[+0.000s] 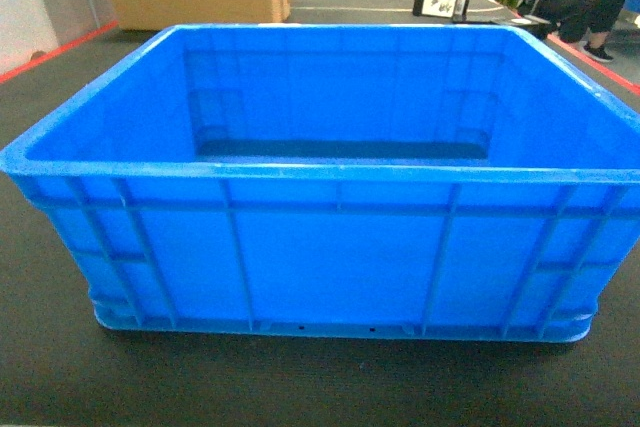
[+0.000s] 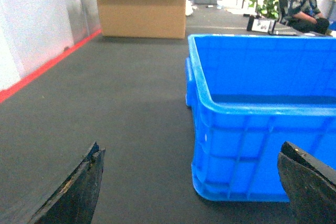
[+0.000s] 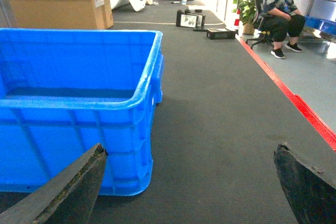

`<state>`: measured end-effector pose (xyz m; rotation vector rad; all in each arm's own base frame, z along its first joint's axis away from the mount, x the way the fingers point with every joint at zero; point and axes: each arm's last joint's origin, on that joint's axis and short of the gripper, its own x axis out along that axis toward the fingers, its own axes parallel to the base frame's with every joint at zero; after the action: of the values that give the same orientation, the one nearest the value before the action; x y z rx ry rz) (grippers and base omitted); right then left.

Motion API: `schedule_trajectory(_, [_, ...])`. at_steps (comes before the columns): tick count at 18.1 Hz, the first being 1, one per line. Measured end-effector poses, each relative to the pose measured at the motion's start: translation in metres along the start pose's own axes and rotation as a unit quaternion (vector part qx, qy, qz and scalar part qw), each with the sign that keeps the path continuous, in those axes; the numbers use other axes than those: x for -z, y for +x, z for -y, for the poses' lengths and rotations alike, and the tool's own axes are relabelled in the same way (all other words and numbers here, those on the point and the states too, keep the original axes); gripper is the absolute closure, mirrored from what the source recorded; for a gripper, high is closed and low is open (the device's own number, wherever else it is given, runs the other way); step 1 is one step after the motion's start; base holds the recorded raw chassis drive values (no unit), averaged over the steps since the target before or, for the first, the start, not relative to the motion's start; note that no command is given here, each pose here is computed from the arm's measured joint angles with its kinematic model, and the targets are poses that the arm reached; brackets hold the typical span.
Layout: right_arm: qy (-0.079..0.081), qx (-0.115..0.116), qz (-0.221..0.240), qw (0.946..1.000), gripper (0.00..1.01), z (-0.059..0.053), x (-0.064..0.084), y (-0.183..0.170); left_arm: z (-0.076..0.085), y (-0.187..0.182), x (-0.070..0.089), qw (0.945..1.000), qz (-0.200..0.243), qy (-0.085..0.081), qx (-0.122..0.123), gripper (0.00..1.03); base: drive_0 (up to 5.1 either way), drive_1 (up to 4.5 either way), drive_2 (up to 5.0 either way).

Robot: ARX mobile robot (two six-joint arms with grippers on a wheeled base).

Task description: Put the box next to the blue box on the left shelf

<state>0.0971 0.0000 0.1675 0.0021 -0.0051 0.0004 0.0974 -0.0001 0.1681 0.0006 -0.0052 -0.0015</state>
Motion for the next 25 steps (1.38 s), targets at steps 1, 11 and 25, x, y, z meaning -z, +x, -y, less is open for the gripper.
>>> schedule_trajectory(1, [0.0,0.0,-0.001,1.0,0.03,0.0,0.0002,0.0,-0.0001,0.0,0.0008,1.0,-0.004,0.0,-0.001,0.05,0.0,0.0,0.0])
schedule_trajectory(11, [0.0,0.0,-0.001,1.0,0.03,0.0,0.0001,0.0,-0.0001,0.0,0.0003,1.0,-0.002,0.0,-0.001,0.05,0.0,0.0,0.0])
schedule_trajectory(25, [0.0,0.0,-0.001,1.0,0.03,0.0,0.0001,0.0,-0.0001,0.0,0.0004,1.0,-0.002,0.0,-0.001,0.05,0.0,0.0,0.0])
